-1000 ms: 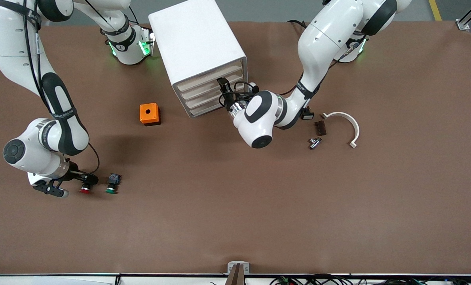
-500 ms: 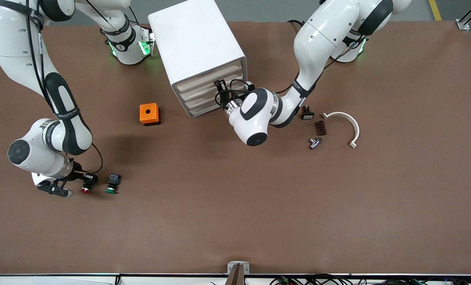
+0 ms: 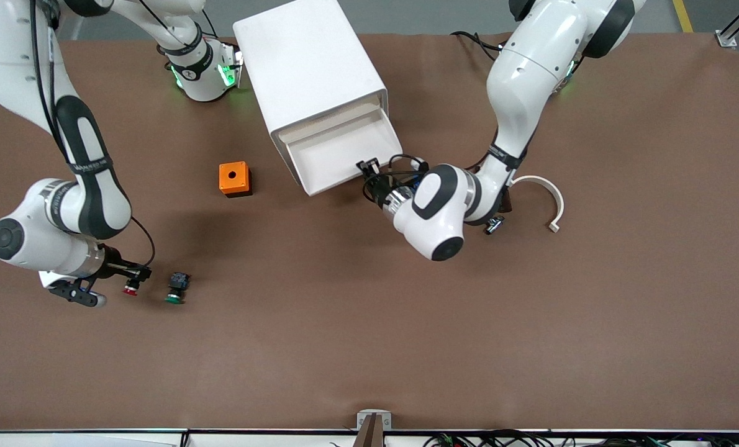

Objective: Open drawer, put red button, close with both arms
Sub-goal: 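Pull the drawer open with the left gripper while the right gripper carries the button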

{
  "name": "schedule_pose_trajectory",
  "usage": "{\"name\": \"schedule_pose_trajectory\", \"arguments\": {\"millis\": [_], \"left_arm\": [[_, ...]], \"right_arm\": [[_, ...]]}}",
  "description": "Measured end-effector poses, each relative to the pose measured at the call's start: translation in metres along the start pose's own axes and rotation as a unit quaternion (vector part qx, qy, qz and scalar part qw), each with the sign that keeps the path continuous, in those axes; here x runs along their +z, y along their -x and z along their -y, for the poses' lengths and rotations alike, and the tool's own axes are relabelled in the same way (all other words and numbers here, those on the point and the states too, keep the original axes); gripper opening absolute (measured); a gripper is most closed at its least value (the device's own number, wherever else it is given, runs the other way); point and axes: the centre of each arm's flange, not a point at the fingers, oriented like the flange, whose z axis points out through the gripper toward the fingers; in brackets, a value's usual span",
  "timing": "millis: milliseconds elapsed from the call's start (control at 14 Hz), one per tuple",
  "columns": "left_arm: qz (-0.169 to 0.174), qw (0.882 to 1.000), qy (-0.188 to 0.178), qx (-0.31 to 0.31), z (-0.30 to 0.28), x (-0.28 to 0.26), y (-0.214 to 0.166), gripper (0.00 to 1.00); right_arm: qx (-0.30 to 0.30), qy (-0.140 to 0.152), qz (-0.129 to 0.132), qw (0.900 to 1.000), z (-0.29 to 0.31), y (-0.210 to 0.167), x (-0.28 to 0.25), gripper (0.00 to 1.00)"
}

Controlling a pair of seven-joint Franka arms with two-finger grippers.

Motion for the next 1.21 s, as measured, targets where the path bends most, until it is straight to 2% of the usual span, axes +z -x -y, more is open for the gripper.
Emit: {"name": "schedule_pose_trajectory", "arguments": {"millis": [214,286,571,786,857,1071,1214], "left_arm": [[0.021,0.999,0.015,0.031,-0.009,-0.031,-0.004,0.14],[0.028,0.999,0.022,0.04,-0.012,-0.039,-0.005,0.2],[0.042,0.996,0.046,0.059,-0.019,-0.062,-0.009,0.63],[0.017,0.994,0.082,0.069,-0.02,-0.075,-0.012,0.94],[0.005,0.992,0.099,0.073,-0.018,-0.081,-0.012,1.0],[-0.035,0.982,0.168,0.085,-0.007,-0.113,-0.018,1.0],[-0.087,0.962,0.229,0.117,0.012,-0.136,-0.023,1.0]], "right_arm": [[0.063,-0.004,0.015,0.998,0.058,0.046,-0.084,0.41],[0.085,-0.005,0.015,0.996,0.079,0.065,-0.106,0.41],[0.172,-0.005,0.011,0.985,0.166,0.156,-0.137,0.41],[0.228,-0.008,0.001,0.974,0.256,0.234,-0.132,0.41],[0.242,-0.014,-0.004,0.97,0.28,0.258,-0.129,0.41],[0.279,-0.037,-0.013,0.959,0.33,0.31,-0.123,0.41],[0.299,-0.048,-0.016,0.953,0.353,0.333,-0.11,0.41]]}}
